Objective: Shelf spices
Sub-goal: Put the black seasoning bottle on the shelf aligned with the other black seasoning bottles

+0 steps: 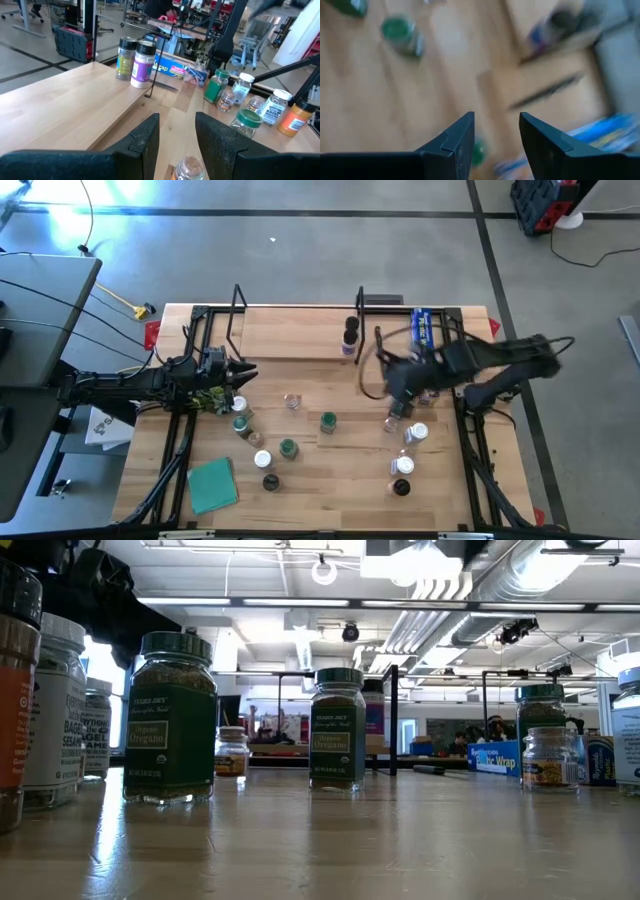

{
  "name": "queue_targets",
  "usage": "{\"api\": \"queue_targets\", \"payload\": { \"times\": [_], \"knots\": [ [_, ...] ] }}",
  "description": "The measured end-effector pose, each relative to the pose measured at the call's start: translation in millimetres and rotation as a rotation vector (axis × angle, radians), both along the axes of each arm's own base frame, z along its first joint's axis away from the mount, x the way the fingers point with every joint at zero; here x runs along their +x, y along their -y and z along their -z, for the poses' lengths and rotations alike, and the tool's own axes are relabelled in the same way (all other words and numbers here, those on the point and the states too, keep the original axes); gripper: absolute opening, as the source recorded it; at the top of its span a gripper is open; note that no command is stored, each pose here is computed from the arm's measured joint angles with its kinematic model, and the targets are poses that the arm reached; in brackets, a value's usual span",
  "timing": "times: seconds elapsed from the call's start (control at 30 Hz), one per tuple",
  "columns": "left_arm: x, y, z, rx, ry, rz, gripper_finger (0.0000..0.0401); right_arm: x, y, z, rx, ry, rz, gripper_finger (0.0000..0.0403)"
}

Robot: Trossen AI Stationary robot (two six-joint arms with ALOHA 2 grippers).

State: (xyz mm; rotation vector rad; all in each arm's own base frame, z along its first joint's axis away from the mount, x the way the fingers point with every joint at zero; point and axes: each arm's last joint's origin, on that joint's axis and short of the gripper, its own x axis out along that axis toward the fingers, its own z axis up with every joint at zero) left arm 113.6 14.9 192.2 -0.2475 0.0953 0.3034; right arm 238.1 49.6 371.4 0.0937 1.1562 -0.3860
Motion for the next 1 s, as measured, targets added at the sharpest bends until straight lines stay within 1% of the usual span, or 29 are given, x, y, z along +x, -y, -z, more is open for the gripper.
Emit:
{"api": "queue_targets", "payload": {
  "times": [0.1,0.17,0.23,0.3,0.37,0.4,0.47,0.53,0.6,0.7,0.83,0.9,0.97,1.0],
  "knots": [
    [0,0,-2,0.001,0.018,0.001,0.0121,-26,-10,27,0.129,0.003,0.086,0.0149],
    [0,0,-1,-0.001,0.015,0.016,0.0121,-31,-16,45,0.188,0.035,0.069,0.0149],
    [0,1,-1,-0.002,0.009,0.023,0.0121,-27,-24,64,0.251,0.083,0.011,0.015],
    [0,1,0,-0.002,0.005,0.023,0.0121,-17,-31,79,0.327,0.146,-0.067,0.0152],
    [0,1,0,-0.003,0.005,0.026,0.0121,-7,-37,90,0.427,0.178,-0.117,0.0157],
    [0,1,0,-0.005,0.006,0.028,0.0121,-3,-39,95,0.478,0.162,-0.137,0.0161],
    [0,1,-1,-0.005,0.007,0.035,0.0121,3,-43,105,0.543,0.084,-0.172,0.0171],
    [0,1,-1,-0.005,0.006,0.037,0.0121,9,-48,108,0.584,0.03,-0.215,0.0184],
    [0,1,0,-0.006,0.006,0.037,0.0121,17,-55,105,0.611,0.026,-0.274,0.0197],
    [0,1,0,-0.006,0.006,0.037,0.0121,29,-68,103,0.645,0.014,-0.319,0.0212],
    [0,1,0,-0.005,0.005,0.037,0.0121,38,-85,105,0.698,-0.009,-0.237,0.0217],
    [0,1,0,-0.006,0.005,0.037,0.0121,41,-92,106,0.717,-0.016,-0.221,0.0217],
    [0,1,0,-0.005,0.005,0.033,0.0121,43,-97,108,0.712,0.004,-0.236,0.0217],
    [0,1,0,-0.004,0.005,0.028,0.0121,46,-99,109,0.692,0.031,-0.265,0.0217]
  ]
}}
